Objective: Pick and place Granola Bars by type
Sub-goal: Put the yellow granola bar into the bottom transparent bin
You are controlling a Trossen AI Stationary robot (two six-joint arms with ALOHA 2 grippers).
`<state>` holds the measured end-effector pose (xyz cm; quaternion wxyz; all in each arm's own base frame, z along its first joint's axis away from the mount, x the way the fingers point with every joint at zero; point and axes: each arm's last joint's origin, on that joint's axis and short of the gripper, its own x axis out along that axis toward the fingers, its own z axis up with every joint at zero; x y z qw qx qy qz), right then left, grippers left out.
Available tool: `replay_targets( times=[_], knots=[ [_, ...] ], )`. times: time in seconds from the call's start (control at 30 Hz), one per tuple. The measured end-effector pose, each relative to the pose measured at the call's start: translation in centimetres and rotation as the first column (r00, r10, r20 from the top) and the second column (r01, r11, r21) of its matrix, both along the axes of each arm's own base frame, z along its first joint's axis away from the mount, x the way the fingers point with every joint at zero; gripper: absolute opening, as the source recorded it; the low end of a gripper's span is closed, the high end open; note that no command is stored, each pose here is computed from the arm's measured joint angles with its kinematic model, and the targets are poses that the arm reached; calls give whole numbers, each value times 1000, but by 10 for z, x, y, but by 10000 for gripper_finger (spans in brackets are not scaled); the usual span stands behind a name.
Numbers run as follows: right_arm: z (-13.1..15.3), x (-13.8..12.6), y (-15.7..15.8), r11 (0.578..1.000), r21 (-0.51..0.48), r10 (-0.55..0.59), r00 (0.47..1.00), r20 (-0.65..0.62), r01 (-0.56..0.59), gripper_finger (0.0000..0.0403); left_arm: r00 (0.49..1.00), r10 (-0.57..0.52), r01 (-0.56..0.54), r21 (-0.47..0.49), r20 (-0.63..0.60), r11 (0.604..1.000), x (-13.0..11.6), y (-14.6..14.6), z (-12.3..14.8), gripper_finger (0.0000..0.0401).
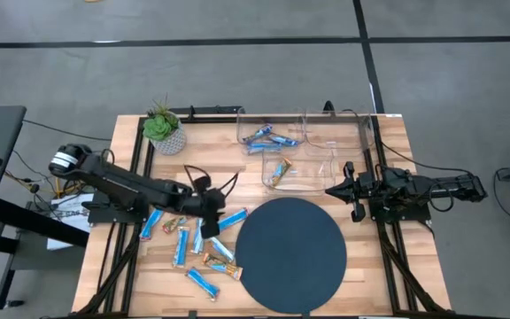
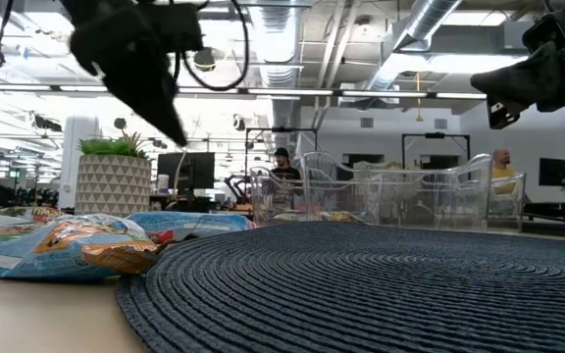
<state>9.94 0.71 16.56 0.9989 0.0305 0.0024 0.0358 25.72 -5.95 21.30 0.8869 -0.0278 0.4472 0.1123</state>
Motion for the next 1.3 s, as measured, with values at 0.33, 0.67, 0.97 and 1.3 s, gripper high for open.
replay_targets(
  times=[0.33,0.67,0.97,1.3],
  knots=[
    [0,0,0,1000,0,0,1000,1,0,0,949,210,-259,-201,-235,945,-28,-13,-8,134],
    [0,0,0,1000,0,0,1000,0,0,0,778,330,-536,-290,-534,793,-51,-20,-13,116],
    [0,0,0,1000,0,0,1000,1,0,0,700,312,-621,-333,-642,709,-53,-30,-17,114],
    [0,0,0,1000,0,0,1000,1,0,0,668,293,-643,-333,-684,690,-53,-44,-24,124]
  ],
)
